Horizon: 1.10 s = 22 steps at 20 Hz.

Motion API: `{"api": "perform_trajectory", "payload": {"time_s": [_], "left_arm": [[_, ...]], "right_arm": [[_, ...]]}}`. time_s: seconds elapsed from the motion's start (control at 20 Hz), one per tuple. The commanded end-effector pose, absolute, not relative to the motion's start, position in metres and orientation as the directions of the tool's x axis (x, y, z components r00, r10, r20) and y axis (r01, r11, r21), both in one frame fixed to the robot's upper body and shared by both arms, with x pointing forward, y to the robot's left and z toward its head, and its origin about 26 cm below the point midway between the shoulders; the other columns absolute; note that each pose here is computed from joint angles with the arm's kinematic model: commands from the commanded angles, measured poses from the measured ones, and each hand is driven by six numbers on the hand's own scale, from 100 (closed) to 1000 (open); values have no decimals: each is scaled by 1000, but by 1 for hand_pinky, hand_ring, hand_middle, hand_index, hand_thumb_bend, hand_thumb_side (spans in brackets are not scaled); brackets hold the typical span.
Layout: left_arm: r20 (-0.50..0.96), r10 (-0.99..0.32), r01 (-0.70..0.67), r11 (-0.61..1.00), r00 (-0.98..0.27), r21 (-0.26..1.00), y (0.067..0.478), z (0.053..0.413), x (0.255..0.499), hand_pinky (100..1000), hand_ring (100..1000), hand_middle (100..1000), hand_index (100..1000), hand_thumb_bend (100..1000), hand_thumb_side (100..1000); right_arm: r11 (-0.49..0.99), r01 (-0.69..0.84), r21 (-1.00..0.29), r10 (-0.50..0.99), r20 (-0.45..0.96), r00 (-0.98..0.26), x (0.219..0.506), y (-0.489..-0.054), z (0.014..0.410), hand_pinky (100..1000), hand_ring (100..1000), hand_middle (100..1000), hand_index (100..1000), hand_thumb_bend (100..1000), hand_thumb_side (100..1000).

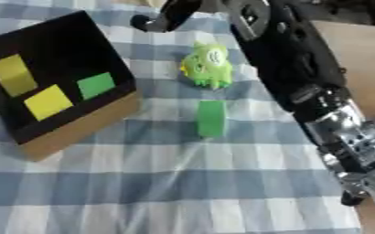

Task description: Pick up objects on the table and place them in the box.

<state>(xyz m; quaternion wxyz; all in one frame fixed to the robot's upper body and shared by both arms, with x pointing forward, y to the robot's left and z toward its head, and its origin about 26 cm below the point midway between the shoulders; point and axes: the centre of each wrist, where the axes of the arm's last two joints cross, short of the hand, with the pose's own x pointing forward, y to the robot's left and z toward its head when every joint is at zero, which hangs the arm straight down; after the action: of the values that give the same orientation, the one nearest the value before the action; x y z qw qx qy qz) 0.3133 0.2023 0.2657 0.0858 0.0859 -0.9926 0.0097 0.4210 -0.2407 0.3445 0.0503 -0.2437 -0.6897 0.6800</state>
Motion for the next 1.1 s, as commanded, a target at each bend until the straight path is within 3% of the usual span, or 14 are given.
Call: {"api": "perform_trajectory", "payload": {"time_s": [0.05, 0.5, 0.55, 0.75, 1.1], "left_arm": [[149, -206, -209, 978, -967, 0, 210, 271, 310, 756, 879, 757, 811, 600, 597], [171, -251, -256, 966, -953, -12, 217, 268, 310, 755, 884, 760, 811, 597, 601], [173, -253, -259, 966, -952, -12, 217, 267, 310, 755, 885, 760, 811, 595, 601], [178, -261, -267, 963, -949, -15, 218, 267, 310, 755, 885, 760, 810, 596, 601], [186, -266, -274, 962, -946, -15, 219, 266, 310, 755, 887, 762, 810, 595, 602]], "right_arm": [[-90, 302, -949, 408, -312, -858, 393, -265, 360, 921, 936, 824, 945, 266, 114], [-181, 195, -964, 387, -252, -887, 356, -290, 328, 927, 935, 811, 945, 164, 214], [-186, 183, -965, 391, -243, -888, 355, -293, 326, 927, 935, 808, 945, 191, 224], [-190, 162, -968, 408, -228, -884, 346, -297, 320, 926, 934, 799, 948, 158, 279], [-244, 88, -966, 523, -208, -827, 337, -300, 292, 938, 947, 797, 964, 111, 505]]}}
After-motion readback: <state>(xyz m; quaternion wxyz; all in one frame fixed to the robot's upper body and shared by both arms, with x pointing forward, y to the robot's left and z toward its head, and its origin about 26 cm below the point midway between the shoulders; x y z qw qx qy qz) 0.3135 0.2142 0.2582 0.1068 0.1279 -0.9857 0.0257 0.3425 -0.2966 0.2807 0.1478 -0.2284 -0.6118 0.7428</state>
